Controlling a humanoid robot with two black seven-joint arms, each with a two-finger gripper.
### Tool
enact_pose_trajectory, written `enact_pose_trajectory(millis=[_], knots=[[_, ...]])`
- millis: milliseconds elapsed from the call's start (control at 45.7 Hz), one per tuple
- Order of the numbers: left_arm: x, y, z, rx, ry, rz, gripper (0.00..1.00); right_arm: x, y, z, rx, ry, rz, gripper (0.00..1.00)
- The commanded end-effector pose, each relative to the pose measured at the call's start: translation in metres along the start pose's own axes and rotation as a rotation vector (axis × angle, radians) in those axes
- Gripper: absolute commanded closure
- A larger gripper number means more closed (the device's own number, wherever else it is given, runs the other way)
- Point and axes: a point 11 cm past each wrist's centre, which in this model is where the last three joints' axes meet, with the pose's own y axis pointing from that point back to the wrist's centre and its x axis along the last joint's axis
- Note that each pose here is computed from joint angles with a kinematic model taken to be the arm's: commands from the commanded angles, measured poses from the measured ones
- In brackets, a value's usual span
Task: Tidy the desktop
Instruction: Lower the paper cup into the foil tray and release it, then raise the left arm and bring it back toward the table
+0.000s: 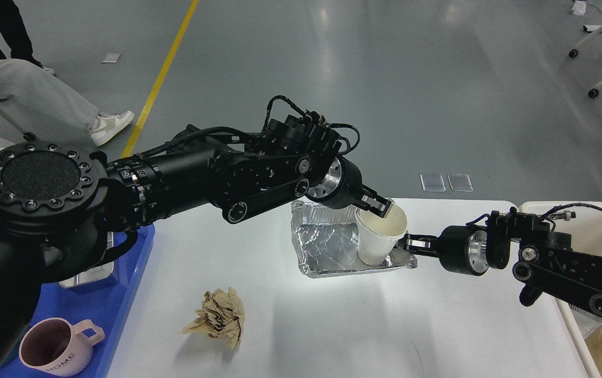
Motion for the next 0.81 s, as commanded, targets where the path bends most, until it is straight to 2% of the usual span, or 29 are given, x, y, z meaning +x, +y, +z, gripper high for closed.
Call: enact_pose_trajectory(millis=[0, 109, 219, 350, 438, 569, 701, 788], knots=[[0.014, 0.013, -0.006, 0.022, -0.013, 0.025, 0.40, 0.000, 0.000, 0.000, -0.001, -0.001, -0.001, 1.00], [0.025, 0.026, -0.016, 0.048, -0.016, 0.050, 0.37, 0.000, 0.001, 0.001, -0.003, -0.002, 0.001, 1.00], [0.041, 0.054, -0.043, 0.106, 0.000, 0.097, 0.36, 0.002, 0.004, 0.005, -0.014, -0.002, 0.005, 1.00], [0.043, 0.112, -0.106, 0.205, 0.068, 0.155, 0.36, 0.003, 0.006, 0.007, -0.018, -0.002, 0.008, 1.00], [0.024, 0.146, -0.147, 0.256, 0.126, 0.170, 0.36, 0.003, 0.006, 0.006, -0.016, 0.000, 0.009, 1.00], [-0.030, 0.198, -0.206, 0.324, 0.250, 0.178, 0.36, 0.003, 0.005, 0.006, -0.016, -0.002, 0.008, 1.00], [-0.080, 0.249, -0.243, 0.384, 0.357, 0.227, 0.36, 0.003, 0.004, 0.005, -0.012, -0.003, 0.007, 1.00], [-0.114, 0.278, -0.254, 0.405, 0.417, 0.250, 0.36, 0.001, 0.003, 0.004, -0.009, -0.004, 0.004, 1.00]])
